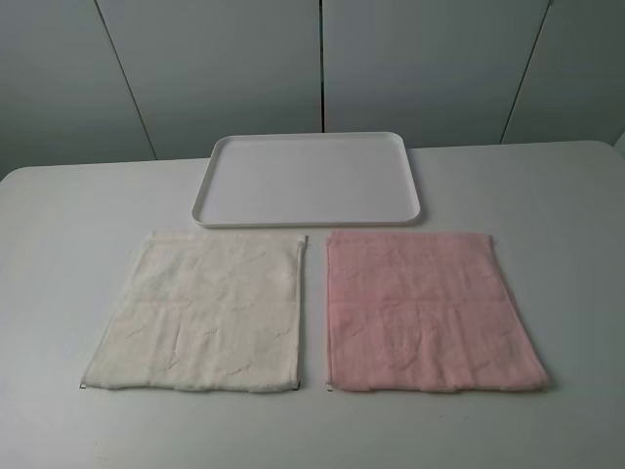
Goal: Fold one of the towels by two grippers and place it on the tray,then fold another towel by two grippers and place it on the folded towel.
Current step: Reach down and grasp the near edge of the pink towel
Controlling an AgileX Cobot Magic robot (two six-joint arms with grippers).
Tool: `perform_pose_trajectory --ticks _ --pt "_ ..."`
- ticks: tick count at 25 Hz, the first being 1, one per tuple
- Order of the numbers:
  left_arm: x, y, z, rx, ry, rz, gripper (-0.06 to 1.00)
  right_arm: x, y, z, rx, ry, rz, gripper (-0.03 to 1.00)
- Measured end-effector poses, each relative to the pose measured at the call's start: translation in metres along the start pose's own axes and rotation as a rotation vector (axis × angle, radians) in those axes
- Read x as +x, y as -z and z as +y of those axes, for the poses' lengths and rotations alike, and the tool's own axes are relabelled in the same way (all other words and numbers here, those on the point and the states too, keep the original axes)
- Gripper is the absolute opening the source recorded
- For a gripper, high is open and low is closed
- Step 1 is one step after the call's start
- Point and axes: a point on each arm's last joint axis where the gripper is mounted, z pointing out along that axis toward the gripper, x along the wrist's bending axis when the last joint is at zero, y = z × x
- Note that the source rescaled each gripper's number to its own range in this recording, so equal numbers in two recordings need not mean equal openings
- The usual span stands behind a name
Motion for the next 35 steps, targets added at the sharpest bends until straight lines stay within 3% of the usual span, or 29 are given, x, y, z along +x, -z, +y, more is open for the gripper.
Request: perform_pose_trajectory --ticks 35 --pt "0.0000 0.0000 0.0000 0.000 0.000 0.000 1.00 0.0000 0.0000 0.0000 0.000 0.000 0.000 1.00"
